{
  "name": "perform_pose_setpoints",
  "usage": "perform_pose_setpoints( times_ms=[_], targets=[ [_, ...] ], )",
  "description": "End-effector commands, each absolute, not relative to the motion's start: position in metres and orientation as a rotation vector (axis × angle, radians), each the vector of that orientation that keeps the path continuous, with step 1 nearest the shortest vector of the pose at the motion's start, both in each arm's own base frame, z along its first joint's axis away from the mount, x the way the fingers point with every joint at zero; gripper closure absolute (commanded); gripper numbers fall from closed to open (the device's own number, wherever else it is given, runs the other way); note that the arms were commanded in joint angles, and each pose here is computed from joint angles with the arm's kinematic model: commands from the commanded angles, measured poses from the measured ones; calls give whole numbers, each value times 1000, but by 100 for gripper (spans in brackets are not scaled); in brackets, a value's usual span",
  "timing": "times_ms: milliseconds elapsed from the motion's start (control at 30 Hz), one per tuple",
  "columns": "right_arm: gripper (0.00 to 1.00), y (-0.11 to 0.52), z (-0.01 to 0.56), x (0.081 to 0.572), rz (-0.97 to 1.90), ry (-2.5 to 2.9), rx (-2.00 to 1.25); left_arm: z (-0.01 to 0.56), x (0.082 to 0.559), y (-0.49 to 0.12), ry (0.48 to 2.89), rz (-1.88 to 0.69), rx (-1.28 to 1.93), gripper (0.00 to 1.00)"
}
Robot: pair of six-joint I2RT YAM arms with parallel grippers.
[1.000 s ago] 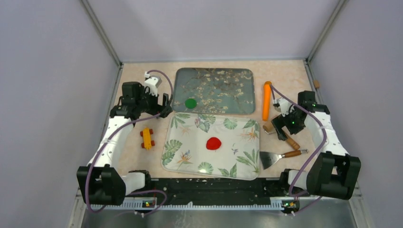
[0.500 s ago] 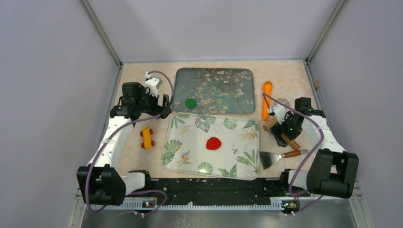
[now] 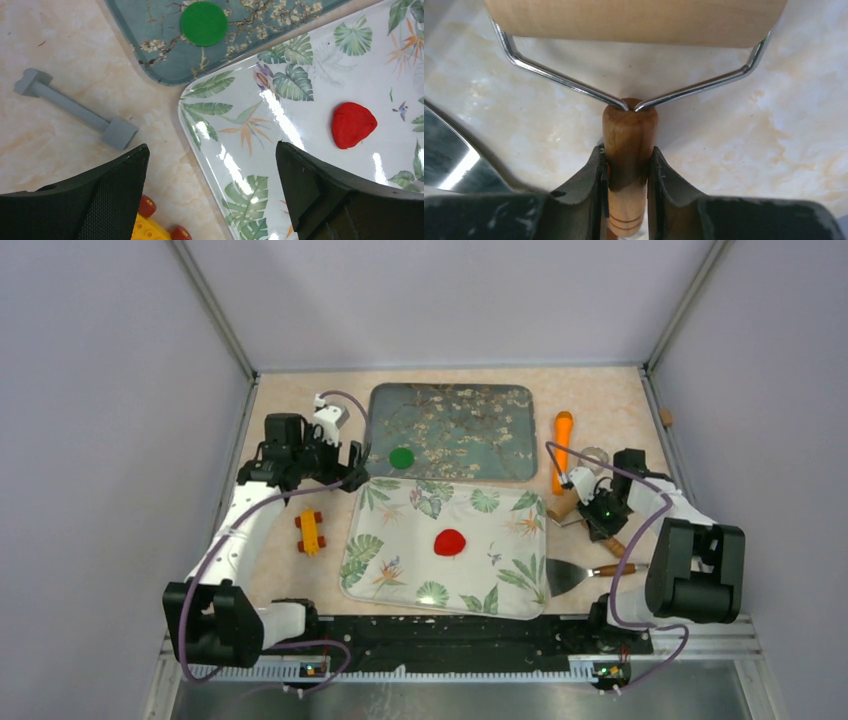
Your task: Roll out the dumpling wrappers from the dough
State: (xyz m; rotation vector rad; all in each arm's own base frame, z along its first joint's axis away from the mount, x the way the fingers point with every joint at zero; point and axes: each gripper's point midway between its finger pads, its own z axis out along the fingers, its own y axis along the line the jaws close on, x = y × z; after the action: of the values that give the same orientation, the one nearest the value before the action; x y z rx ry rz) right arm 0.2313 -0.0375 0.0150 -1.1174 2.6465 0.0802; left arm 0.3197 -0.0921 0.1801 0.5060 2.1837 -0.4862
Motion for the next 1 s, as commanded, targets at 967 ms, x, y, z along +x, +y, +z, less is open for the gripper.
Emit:
perform_pose_setpoints(
  times_ms=[967],
  targets=[
    [100,197,201,310,300,1986,-1535,248,364,-296,2130,-1299,560,1]
  ],
)
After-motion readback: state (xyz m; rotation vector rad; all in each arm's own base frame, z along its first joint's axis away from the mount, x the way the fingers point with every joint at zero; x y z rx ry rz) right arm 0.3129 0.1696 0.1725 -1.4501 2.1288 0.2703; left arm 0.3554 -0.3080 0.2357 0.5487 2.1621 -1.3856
